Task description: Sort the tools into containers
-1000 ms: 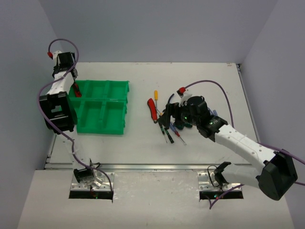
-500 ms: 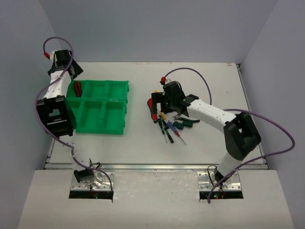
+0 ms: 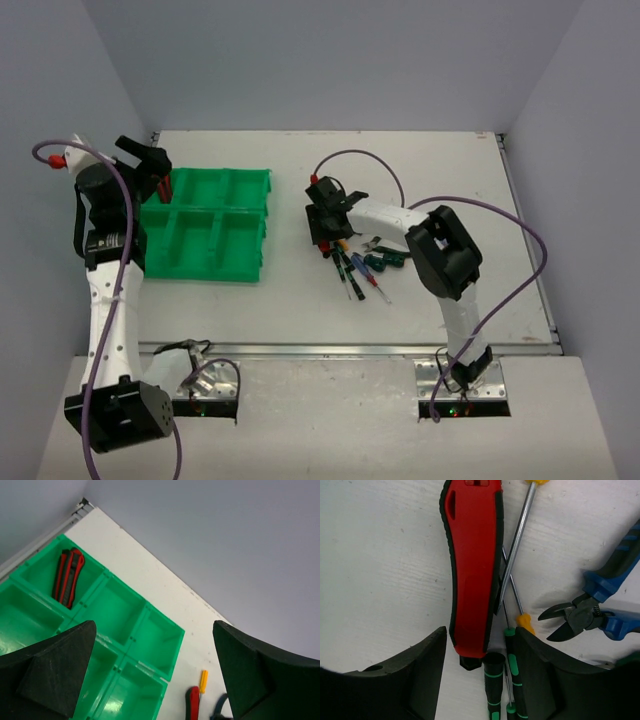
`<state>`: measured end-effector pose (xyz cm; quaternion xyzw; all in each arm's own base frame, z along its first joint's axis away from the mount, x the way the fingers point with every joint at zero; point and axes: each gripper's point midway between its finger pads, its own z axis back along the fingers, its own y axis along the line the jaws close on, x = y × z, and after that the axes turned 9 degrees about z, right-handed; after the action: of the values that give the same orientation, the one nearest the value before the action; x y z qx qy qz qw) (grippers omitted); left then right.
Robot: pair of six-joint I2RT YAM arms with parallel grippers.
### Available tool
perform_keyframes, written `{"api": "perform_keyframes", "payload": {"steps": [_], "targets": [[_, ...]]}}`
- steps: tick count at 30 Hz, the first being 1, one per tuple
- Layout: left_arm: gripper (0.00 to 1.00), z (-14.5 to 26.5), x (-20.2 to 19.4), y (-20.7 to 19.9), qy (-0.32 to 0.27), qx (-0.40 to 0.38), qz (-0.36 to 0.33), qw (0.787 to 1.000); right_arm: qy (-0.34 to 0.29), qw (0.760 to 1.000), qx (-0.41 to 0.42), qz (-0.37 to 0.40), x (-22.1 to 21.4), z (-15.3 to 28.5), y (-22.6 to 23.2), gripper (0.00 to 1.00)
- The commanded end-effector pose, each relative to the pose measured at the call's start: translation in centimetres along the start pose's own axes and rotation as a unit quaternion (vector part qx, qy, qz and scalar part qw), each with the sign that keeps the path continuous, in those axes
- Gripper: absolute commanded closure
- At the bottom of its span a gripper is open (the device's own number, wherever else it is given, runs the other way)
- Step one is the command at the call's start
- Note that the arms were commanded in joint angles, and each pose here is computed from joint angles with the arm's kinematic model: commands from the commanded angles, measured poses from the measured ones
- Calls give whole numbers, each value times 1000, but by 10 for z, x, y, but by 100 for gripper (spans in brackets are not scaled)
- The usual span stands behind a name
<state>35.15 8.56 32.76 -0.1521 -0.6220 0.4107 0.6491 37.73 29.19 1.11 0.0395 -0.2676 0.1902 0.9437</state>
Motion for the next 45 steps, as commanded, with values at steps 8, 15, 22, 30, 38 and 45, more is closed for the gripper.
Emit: {"api": "perform_keyframes", "payload": {"steps": [8, 15, 22, 30, 38, 45], "targets": [[0, 25, -65, 21, 86, -57, -22, 994, -7, 999, -48, 20, 11, -17, 7, 52], [0, 29, -71, 18, 98, -72, -21, 992, -17, 998, -55, 34, 9, -12, 29, 48], [0, 31, -82, 16, 120, -90, -27, 988, -29, 995, -78, 56, 28, -17, 29, 35], [0, 29, -92, 14, 143, -105, -26, 984, -18, 995, -78, 60, 33, -31, 23, 39], [0, 29, -94, 12, 150, -110, -24, 982, -2, 996, -61, 64, 29, -47, 20, 60], [0, 30, -112, 4, 190, -141, -6, 972, -76, 995, -26, 67, 58, -3, 28, 89]]}}
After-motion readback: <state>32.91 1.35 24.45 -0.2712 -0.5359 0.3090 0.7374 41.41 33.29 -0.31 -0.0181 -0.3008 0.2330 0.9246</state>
